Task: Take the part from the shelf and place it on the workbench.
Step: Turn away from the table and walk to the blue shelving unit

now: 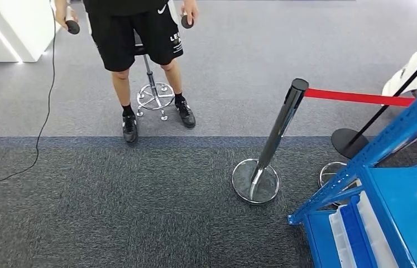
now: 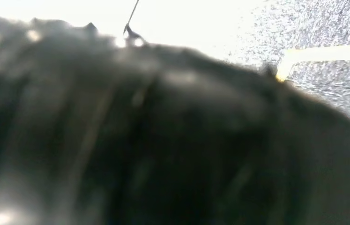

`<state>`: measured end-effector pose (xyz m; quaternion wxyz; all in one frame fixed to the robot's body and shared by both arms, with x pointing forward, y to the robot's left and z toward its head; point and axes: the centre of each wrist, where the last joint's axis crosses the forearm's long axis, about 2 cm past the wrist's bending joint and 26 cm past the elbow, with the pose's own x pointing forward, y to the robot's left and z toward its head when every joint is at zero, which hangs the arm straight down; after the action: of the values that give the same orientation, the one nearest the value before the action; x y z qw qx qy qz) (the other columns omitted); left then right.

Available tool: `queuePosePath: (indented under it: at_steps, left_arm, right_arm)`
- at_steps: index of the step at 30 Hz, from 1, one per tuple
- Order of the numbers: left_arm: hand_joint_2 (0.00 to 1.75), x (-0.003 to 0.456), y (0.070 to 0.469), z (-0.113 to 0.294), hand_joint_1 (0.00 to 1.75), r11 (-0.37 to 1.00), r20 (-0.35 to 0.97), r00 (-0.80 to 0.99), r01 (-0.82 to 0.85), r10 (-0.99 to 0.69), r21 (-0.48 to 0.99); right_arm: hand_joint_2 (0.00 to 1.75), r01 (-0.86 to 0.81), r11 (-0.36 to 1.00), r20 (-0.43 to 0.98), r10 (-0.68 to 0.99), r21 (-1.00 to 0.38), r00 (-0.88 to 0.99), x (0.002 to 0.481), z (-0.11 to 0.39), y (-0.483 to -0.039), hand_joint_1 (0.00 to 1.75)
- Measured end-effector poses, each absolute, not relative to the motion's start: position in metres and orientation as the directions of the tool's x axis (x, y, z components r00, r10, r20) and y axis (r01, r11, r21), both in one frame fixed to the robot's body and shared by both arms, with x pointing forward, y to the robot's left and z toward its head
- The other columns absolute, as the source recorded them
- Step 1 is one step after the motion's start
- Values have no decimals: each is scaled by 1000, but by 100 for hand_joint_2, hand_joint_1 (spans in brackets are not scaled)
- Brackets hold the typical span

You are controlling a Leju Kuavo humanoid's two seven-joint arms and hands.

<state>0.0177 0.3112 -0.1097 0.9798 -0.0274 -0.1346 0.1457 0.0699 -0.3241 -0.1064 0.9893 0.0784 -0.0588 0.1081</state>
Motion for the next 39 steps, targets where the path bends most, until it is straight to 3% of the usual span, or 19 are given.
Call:
queuePosePath:
  at_steps: [39]
  left_arm:
    - [0,27,309,-113,0,957,215,933,-271,288,-103]
  right_arm:
    - [0,-234,963,117,219,133,969,71,-106,-329,0]
